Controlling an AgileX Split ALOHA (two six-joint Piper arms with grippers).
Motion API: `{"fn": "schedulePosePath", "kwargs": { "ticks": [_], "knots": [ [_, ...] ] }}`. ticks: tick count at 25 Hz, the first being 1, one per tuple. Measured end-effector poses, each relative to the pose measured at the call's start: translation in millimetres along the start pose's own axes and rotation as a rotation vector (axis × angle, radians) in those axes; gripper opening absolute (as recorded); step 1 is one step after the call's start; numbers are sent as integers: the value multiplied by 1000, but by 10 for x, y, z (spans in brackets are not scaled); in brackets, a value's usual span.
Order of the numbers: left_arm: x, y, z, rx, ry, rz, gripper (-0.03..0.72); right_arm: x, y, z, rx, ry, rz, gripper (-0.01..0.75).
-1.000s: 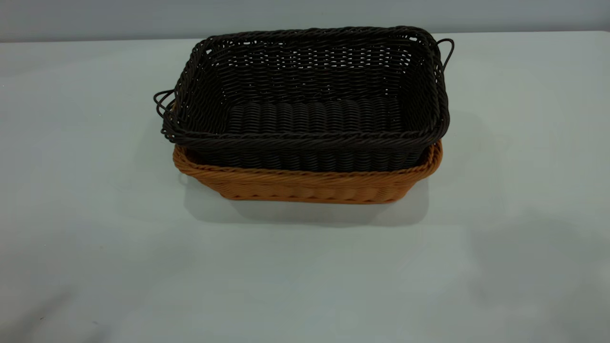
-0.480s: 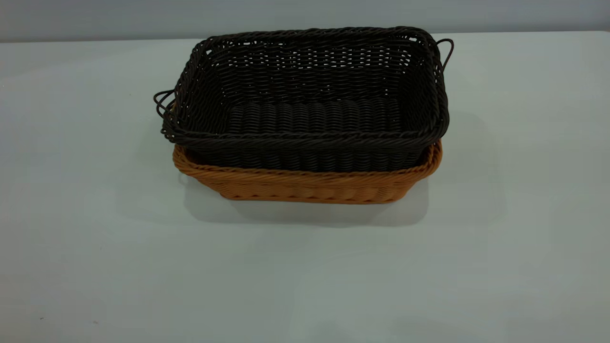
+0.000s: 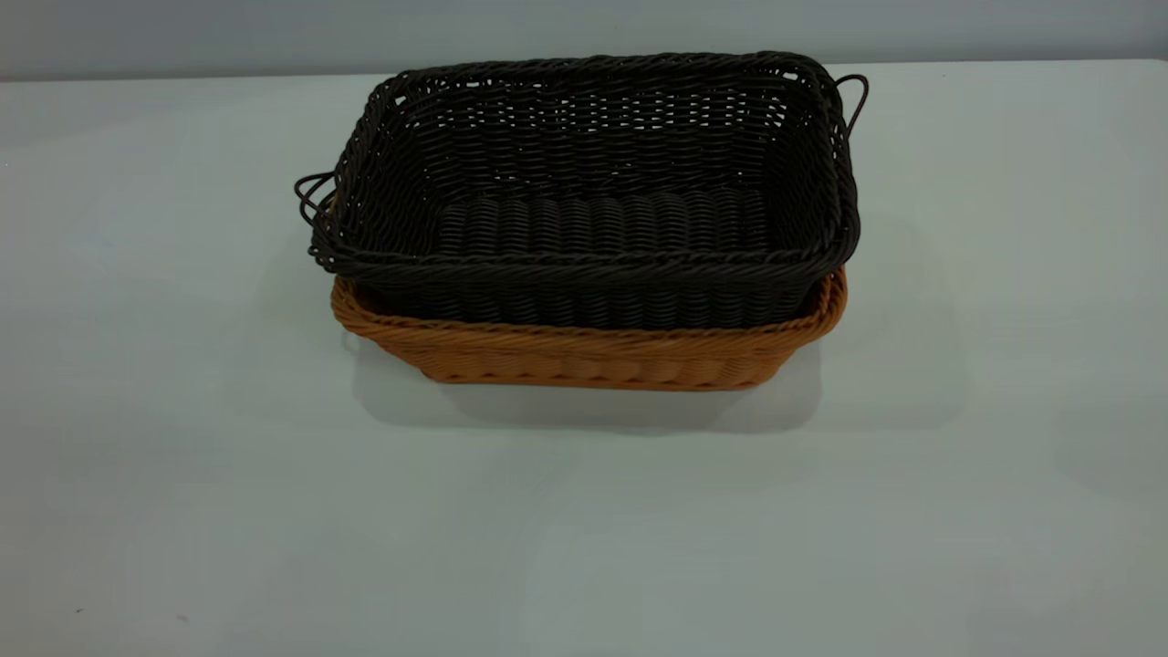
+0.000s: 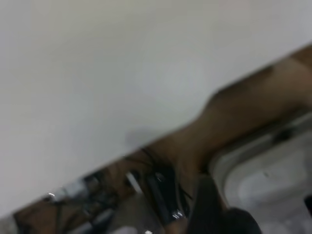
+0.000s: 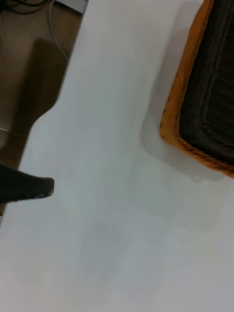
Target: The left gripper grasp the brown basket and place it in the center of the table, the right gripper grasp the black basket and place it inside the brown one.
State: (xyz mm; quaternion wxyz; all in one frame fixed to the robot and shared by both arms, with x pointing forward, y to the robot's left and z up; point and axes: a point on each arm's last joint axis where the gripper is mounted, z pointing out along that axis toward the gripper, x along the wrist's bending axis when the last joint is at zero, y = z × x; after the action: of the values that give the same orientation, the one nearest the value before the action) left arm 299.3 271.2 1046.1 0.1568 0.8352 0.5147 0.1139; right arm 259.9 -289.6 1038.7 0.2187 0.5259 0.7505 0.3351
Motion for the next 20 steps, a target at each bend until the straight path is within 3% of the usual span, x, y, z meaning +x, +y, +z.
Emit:
{"fn": "schedulePosePath", "kwargs": {
  "ticks": [3, 16, 20],
  "knots": [
    [-48, -156, 163, 10, -53, 16, 492, 5, 1, 0, -1, 5, 3, 554],
    [-31, -396, -32, -239, -72, 58, 492, 6, -14, -23, -21, 3, 9, 552],
    [-24, -458, -71, -290, -74, 56, 492, -4, -84, -118, -111, -98, 98, 553]
  ]
}}
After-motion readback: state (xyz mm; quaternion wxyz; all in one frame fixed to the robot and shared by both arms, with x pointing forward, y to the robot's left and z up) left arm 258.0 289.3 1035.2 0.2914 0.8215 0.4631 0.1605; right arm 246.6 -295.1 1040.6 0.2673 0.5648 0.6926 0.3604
